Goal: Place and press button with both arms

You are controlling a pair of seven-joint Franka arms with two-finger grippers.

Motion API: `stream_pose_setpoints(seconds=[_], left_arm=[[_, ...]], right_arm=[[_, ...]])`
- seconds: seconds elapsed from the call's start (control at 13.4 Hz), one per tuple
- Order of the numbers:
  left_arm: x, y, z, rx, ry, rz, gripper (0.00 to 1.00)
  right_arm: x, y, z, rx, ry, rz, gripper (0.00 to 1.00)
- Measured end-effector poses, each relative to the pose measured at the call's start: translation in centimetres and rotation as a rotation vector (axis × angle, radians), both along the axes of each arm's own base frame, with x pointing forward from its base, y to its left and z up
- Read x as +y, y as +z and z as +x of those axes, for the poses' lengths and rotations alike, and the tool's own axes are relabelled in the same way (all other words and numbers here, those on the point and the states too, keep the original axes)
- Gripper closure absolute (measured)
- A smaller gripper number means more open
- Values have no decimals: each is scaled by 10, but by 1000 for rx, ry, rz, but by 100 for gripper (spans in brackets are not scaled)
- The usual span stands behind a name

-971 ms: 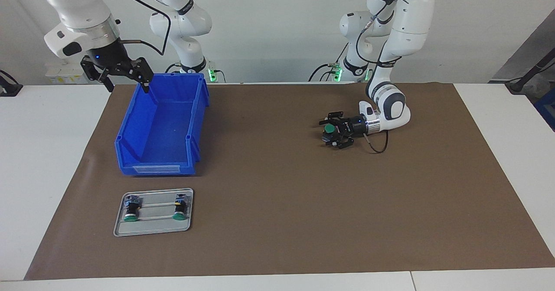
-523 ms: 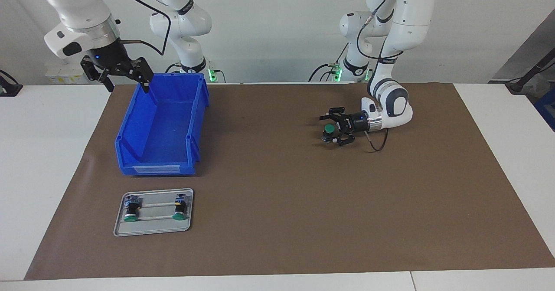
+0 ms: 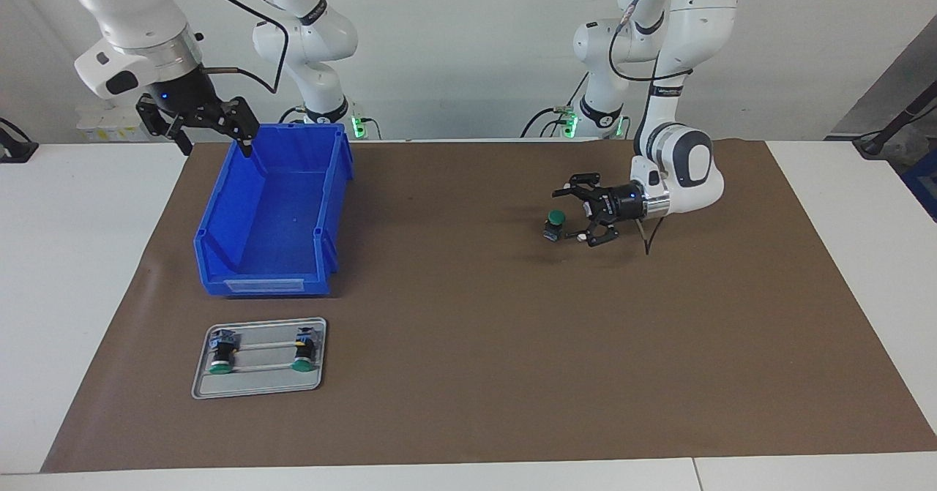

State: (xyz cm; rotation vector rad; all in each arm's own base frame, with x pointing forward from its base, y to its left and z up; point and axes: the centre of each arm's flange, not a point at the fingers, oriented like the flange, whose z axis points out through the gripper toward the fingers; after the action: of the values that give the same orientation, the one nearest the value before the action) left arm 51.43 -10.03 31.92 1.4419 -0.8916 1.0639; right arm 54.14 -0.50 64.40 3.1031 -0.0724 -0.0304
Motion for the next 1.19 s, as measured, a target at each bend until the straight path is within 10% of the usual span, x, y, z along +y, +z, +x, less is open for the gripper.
stream_pose_setpoints(seconds=[0.15,0.52,0.82,1.19], left_arm=[[32,53,46,39,44,81,0],[119,212,103,91,97,646,0],[121,277,88,220,217,1007,0],[27,315,46,545,506,1266,0]], right_arm=[[0,0,0,0,0,0,0],[0,0,0,0,0,0,0],[0,0,0,0,0,0,0],[0,0,0,0,0,0,0]])
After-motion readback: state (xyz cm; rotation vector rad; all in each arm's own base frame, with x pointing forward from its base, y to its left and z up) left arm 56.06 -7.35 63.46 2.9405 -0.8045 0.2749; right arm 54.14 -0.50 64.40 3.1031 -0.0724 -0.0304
